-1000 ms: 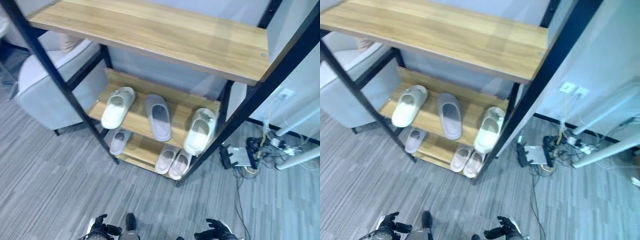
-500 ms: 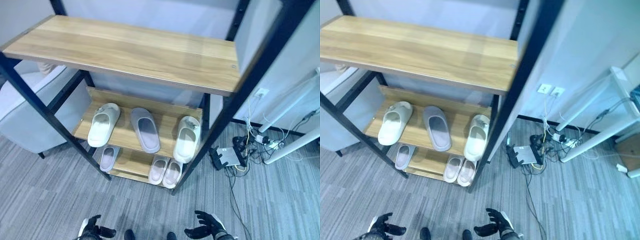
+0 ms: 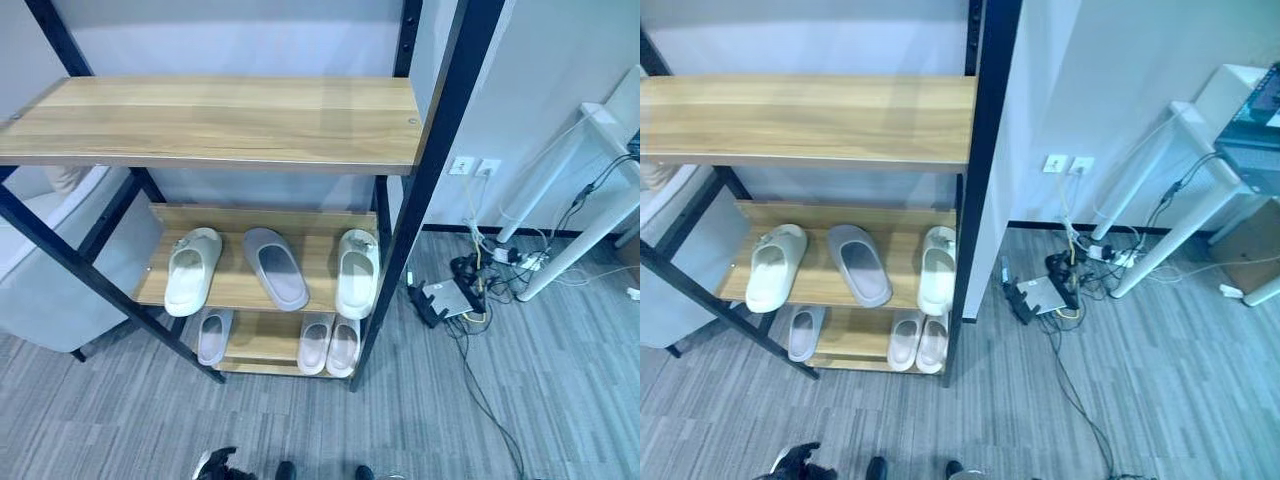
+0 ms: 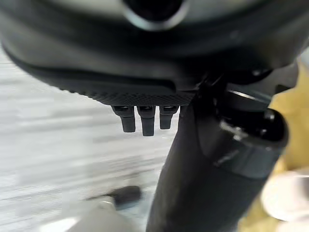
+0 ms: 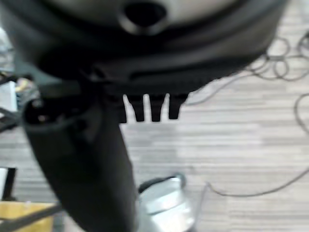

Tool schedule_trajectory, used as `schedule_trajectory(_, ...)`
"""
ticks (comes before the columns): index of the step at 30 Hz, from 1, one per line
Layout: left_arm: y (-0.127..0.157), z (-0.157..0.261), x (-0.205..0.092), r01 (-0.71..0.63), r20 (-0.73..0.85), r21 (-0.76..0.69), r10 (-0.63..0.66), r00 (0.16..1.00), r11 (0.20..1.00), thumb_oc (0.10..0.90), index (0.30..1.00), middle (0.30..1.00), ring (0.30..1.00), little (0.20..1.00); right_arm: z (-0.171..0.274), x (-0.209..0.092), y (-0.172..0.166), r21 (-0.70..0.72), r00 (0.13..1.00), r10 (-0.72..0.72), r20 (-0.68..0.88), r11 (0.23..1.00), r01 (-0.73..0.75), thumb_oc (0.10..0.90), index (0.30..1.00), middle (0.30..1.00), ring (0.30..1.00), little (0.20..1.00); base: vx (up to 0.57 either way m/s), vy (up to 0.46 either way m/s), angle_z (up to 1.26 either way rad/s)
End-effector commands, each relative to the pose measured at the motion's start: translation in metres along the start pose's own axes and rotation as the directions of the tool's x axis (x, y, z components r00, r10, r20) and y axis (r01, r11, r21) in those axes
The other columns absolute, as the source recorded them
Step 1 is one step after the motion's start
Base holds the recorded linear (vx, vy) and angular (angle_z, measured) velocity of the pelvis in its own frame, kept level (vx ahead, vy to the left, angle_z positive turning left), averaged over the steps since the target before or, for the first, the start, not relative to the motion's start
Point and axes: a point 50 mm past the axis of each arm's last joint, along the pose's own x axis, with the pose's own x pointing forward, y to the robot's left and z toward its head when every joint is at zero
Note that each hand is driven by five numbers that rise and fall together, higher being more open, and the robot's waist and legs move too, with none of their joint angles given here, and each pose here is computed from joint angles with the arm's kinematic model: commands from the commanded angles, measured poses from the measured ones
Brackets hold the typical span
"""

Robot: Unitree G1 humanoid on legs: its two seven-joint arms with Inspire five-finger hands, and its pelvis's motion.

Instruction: Arrange the slippers neatly on the shoe rack.

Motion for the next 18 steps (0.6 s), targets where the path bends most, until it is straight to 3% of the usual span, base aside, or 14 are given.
schedule_trajectory(1, -0.015, 0.026, 0.001, 0.031, 0.098, -0.020, -0.029, 0.995, 0.999, 0.800, 0.900, 0.900, 0.900, 0.900, 0.005, 0.001, -0.029, 0.029, 0.996, -0.093, 0.014, 0.995, 0.093, 0.800, 0.900, 0.900, 0.900, 0.900, -0.02, 0.102, 0.87)
schedule_trajectory(5, -0.012, 0.000, -0.001, -0.002, -0.013, -0.127, 0.000, 1.000, 0.992, 0.800, 0.900, 0.900, 0.900, 0.900, 0.008, 0.001, -0.032, -0.002, 0.996, -0.088, 0.021, 0.996, 0.088, 0.800, 0.900, 0.900, 0.900, 0.900, 0.08, 0.217, 0.59)
schedule_trajectory(11, -0.001, -0.006, -0.001, -0.069, -0.031, -0.090, 0.066, 0.997, 0.994, 0.800, 0.900, 0.900, 0.900, 0.900, 0.013, 0.002, -0.033, 0.000, 0.995, -0.088, 0.036, 0.996, 0.088, 0.800, 0.900, 0.900, 0.900, 0.900, 0.14, 0.347, 0.66)
schedule_trajectory(18, 0.031, -0.008, 0.000, -0.170, -0.018, -0.092, 0.169, 0.986, 0.981, 0.800, 0.900, 0.900, 0.900, 0.900, 0.040, 0.003, -0.017, 0.218, 0.989, -0.040, 0.143, 0.976, 0.008, 0.800, 0.900, 0.900, 0.900, 0.900, 0.15, 0.428, -0.04)
